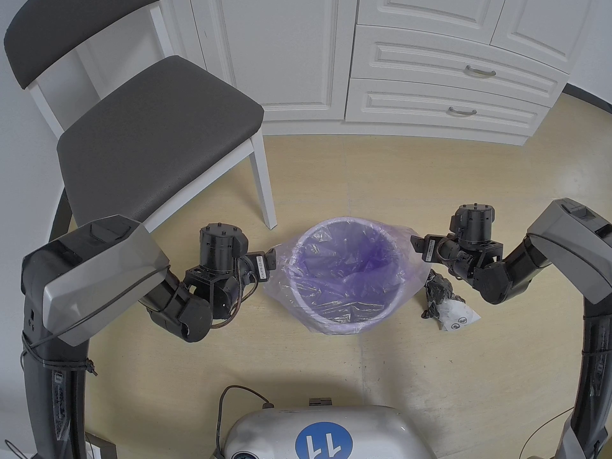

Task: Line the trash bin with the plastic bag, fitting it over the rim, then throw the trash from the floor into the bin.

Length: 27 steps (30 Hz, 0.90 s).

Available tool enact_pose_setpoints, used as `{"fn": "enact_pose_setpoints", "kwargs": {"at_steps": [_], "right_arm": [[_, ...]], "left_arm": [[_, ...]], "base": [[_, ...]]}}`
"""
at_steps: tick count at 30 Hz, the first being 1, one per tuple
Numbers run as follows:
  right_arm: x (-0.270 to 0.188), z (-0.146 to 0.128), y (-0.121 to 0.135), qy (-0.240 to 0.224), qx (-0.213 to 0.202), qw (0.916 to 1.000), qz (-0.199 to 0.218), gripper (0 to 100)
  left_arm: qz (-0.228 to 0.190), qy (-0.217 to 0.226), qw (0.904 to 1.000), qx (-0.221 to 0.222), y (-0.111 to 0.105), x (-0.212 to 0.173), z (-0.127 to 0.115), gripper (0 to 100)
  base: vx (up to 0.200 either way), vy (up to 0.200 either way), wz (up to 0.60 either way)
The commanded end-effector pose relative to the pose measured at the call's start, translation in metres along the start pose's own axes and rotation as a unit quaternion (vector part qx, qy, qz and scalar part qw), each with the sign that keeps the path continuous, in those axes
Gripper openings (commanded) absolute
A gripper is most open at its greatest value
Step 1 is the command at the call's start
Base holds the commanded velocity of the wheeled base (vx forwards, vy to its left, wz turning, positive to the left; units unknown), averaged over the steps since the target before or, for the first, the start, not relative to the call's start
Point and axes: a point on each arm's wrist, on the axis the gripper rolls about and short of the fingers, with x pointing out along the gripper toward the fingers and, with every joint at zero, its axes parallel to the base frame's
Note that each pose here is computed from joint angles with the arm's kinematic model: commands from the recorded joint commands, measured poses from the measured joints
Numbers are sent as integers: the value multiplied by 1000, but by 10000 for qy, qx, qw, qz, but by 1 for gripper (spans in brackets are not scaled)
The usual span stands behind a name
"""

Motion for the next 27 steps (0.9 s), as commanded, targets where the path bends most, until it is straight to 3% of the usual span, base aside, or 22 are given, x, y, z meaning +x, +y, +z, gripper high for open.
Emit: {"fn": "enact_pose_setpoints", "kwargs": {"at_steps": [1, 7, 12, 27], "right_arm": [[-32, 18, -5, -57, -206, 9996, 180, 100], [-44, 11, -15, 153, -704, 9973, 116, 100], [-46, -2, -21, 406, -1044, 9936, 170, 100], [-46, -38, -18, 930, -1580, 9823, 383, 100]], "left_arm": [[-72, -17, 9999, 152, -2, -18, 10, 100], [-242, 181, 9990, 331, 2, -29, 8, 100], [-819, 548, 9920, 783, 11, -50, 1, 100], [-854, 570, 9914, 807, 12, -53, 0, 100]], "base": [[0, 0, 0], [0, 0, 0], [0, 0, 0], [0, 0, 0]]}}
